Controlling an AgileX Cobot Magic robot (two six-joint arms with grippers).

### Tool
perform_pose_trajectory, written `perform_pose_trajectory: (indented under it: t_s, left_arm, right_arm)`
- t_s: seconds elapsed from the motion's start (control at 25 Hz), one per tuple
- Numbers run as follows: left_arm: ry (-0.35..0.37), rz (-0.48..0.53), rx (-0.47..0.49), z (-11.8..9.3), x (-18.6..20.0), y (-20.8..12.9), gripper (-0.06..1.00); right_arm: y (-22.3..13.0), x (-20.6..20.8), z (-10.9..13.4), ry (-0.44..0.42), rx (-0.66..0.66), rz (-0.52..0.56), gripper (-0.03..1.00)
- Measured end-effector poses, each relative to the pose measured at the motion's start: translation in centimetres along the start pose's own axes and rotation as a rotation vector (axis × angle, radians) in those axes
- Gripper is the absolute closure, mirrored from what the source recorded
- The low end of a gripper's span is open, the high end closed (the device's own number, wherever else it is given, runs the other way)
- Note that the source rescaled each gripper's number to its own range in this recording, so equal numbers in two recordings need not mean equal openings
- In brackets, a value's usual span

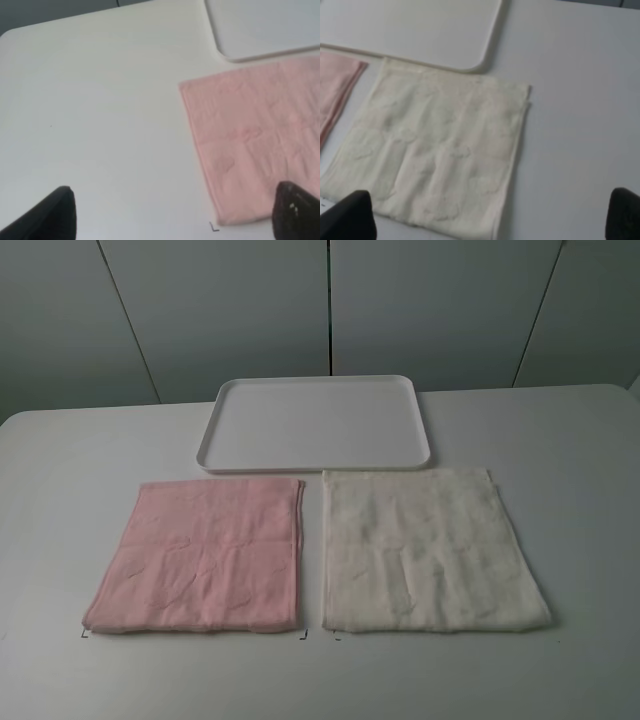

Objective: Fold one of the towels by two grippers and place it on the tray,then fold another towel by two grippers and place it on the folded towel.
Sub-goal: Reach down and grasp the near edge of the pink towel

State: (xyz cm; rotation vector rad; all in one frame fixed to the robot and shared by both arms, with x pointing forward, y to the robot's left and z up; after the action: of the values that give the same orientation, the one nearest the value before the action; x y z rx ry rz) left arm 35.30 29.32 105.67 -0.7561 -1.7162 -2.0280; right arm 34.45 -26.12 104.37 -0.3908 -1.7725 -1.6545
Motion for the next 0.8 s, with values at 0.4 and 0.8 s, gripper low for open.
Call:
perform_pose_trajectory:
  t_s: [0.4,0.8]
  left_arm:
    - [-0.214,0.302,-0.304,-1.2,-8.8,5.4,-0.06]
    - [-0.525,0.475,-0.780,-2.8,-16.7,2.5,-0.06]
  right_arm:
    - [3.2,-6.6,0.3,0.171,0.198,0.197,-0.03]
    - [4.3,-12.6,4.5,0.353,0.394,0.311,-0.03]
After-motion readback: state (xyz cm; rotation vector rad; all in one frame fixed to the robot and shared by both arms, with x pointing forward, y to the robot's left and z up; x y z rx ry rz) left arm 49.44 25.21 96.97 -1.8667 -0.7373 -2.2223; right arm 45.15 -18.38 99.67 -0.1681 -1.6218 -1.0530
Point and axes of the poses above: a point on each arm's last joint axis where the gripper is mounted, x pointing back along that axis away from the gripper, z along the wrist's bending axis when the last joint is at zero, y = z × x, the point moved 8 cm from there along -x, pointing out along that axis toward the gripper
